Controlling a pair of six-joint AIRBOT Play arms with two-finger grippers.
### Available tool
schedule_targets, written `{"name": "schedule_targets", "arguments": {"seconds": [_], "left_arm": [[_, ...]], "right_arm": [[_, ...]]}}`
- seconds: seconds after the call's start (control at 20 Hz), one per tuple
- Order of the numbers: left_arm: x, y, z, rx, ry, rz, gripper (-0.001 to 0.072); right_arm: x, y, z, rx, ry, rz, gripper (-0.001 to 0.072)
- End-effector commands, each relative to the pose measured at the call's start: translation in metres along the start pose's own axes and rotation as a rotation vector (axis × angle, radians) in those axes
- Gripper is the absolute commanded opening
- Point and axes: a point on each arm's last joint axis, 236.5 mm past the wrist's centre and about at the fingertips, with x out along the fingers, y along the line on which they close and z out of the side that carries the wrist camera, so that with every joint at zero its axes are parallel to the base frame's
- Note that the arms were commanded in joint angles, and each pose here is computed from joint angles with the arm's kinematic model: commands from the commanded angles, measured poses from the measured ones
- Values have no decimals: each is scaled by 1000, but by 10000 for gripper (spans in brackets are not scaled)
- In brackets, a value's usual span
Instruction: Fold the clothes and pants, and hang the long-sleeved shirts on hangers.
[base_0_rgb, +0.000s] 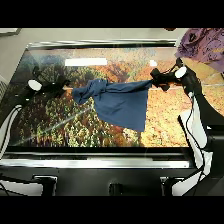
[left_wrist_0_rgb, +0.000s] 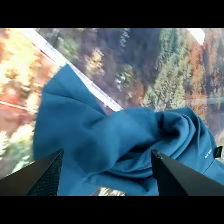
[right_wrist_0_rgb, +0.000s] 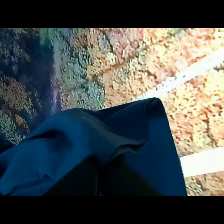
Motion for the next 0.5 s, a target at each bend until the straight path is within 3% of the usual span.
{"name": "schedule_targets", "arguments": {"seconds": [0.0, 0.15, 0.45], "left_arm": [[-29, 17, -4, 59, 102, 31, 622], [-57, 32, -2, 117, 151, 62, 621], [-31, 39, -27, 25, 233, 68, 621]], "right_arm": [[-6, 2, -9, -36, 36, -5, 30], [-23, 7, -7, -74, 24, -19, 30], [-43, 11, -13, -144, 47, -34, 30]]}}
